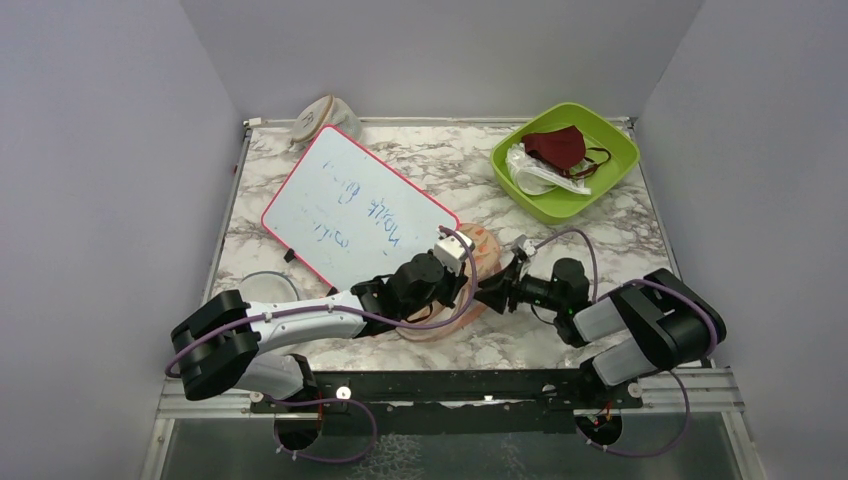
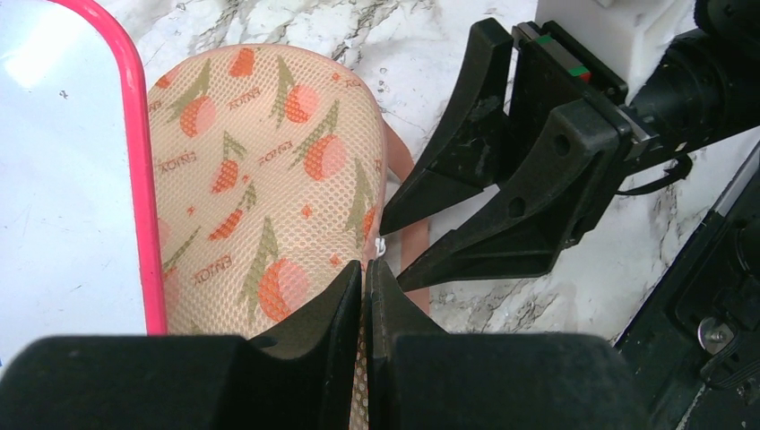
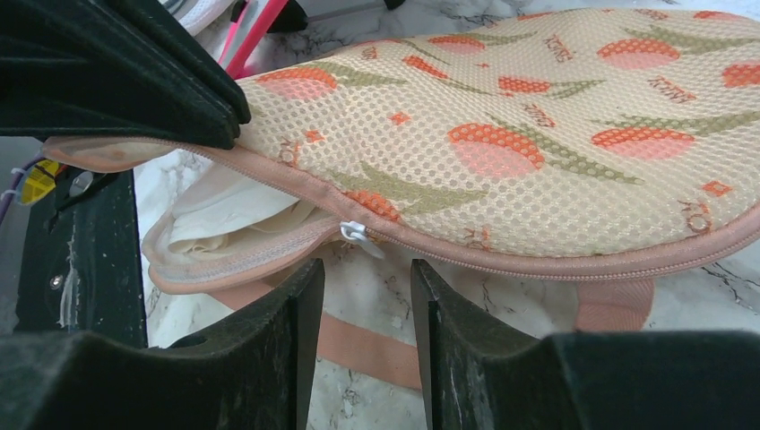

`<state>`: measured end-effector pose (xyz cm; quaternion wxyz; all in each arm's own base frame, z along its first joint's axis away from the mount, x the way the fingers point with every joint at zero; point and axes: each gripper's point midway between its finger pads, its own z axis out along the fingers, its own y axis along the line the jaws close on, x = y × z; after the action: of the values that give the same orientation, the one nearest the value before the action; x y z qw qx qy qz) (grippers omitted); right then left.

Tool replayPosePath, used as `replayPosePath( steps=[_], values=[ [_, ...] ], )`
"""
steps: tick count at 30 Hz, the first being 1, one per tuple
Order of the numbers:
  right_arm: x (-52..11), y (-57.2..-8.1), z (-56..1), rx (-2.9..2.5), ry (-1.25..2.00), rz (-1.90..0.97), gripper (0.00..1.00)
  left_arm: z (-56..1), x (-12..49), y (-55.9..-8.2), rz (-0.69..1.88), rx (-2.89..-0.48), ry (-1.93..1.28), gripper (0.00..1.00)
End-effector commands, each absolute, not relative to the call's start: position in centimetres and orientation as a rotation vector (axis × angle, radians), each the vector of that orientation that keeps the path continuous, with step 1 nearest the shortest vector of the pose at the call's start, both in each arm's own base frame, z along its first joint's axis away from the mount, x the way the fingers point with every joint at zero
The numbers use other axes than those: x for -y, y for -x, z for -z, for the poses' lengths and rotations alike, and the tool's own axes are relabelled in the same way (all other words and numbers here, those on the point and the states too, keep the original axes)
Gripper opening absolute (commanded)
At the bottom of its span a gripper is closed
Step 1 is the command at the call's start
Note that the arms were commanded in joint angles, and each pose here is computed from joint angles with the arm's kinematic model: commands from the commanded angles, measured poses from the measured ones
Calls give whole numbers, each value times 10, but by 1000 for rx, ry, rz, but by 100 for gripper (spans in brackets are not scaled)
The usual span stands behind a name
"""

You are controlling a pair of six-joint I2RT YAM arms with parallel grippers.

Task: Unzip the laundry bag and remove the bra
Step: Unzip the laundry bag at the center of the board.

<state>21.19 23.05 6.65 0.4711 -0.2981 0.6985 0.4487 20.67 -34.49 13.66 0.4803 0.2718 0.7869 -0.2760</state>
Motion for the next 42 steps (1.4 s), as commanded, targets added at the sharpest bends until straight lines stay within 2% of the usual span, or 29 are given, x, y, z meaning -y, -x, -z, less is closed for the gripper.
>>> replayPosePath(
  steps=[1, 14, 20, 26, 35, 40, 42],
  values=[
    [-237, -223, -81, -1627, 730, -1091, 39, -154, 354, -207, 737, -1876, -647, 0],
    [-246, -229, -86, -1622, 696, -1094, 31, -151, 351, -205, 739, -1885, -642, 0],
    [-248, -232, -84, -1637, 666, -1090, 24, -151, 351, -205, 743, -1884, -642, 0],
    [-251, -235, -83, -1642, 652, -1098, 13, -152, 351, -205, 745, -1882, -641, 0],
    [-254, -236, -84, -1638, 628, -1101, 13, -152, 350, -204, 743, -1883, -640, 0],
    [-247, -241, -77, -1685, 573, -1052, 1, -153, 347, -205, 735, -1882, -637, 0],
    [-245, -242, -72, -1713, 560, -1034, 1, -153, 346, -204, 731, -1880, -634, 0]
  ],
)
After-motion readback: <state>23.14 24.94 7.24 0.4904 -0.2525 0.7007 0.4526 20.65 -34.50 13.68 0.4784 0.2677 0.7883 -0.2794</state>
